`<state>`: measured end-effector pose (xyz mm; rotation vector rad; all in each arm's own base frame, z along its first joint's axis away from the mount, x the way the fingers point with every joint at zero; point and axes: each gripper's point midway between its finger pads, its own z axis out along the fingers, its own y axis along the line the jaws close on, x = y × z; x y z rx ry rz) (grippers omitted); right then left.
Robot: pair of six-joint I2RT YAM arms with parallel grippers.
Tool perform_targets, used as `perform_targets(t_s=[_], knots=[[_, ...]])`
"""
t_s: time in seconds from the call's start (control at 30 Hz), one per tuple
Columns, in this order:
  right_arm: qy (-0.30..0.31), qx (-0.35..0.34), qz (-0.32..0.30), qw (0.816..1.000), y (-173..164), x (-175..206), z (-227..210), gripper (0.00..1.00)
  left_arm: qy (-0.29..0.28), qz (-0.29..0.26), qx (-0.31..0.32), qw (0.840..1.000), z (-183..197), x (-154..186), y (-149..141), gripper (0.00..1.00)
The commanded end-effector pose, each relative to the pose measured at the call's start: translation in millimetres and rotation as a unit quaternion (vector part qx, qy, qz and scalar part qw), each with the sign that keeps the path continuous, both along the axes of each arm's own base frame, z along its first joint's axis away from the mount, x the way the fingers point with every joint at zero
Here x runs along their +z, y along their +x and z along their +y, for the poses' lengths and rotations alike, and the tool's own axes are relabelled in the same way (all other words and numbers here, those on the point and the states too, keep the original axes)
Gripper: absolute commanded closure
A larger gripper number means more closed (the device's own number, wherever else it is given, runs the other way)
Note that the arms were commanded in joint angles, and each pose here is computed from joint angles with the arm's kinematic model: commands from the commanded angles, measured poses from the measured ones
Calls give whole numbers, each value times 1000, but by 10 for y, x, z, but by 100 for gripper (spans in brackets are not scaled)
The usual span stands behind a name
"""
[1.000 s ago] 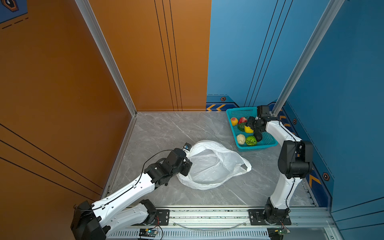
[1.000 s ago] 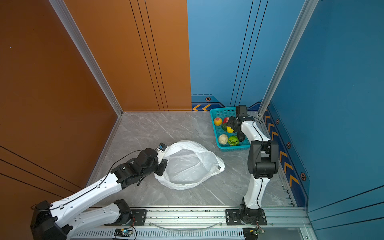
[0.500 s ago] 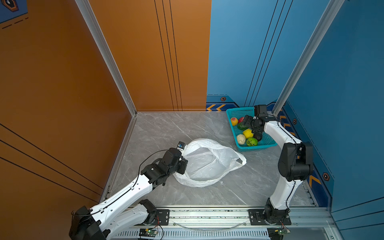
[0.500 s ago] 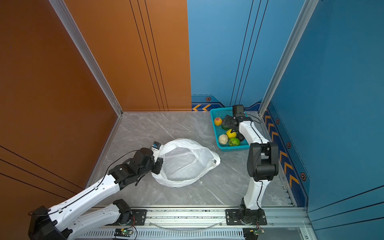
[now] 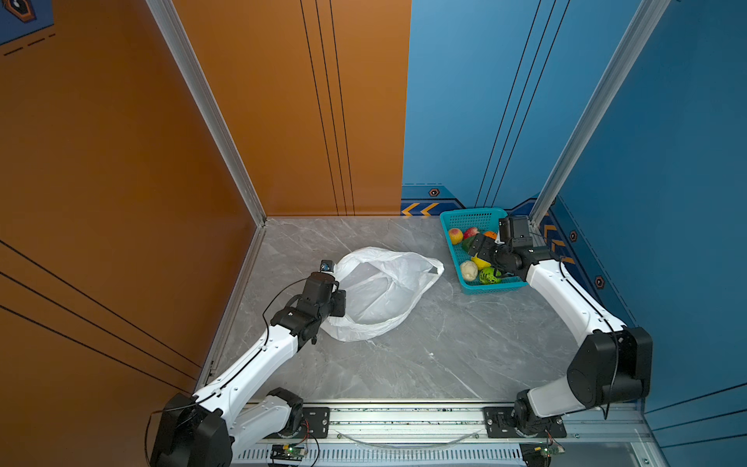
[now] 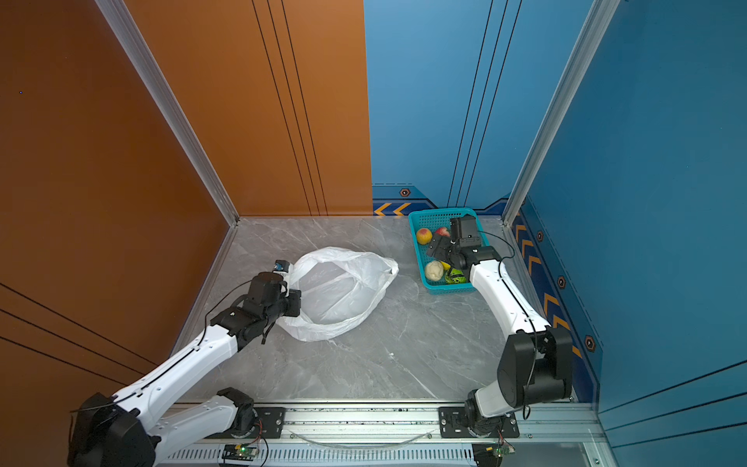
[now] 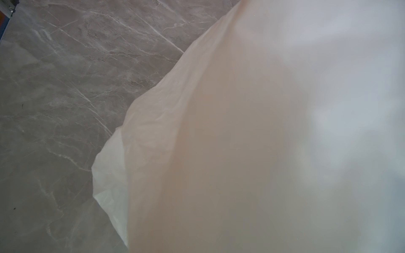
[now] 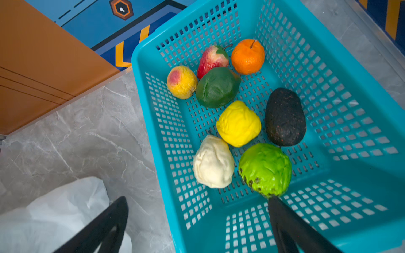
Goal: Untie the knot of the plastic bag and take out the fruit
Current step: Place the fruit in the basket, then place the plastic bag at the top-left of the table.
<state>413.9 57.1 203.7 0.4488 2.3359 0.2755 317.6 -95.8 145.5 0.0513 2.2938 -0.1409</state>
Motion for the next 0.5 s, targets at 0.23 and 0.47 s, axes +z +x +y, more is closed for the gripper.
perform_targets(t_s=[0.23, 0.47], knots=[[14, 19, 29, 999, -694, -25, 118, 0, -20, -44, 37, 998, 238, 189, 896, 100], [19, 22, 36, 999, -848, -56, 106, 0, -30, -15, 47, 998, 399, 16, 1272, 100]])
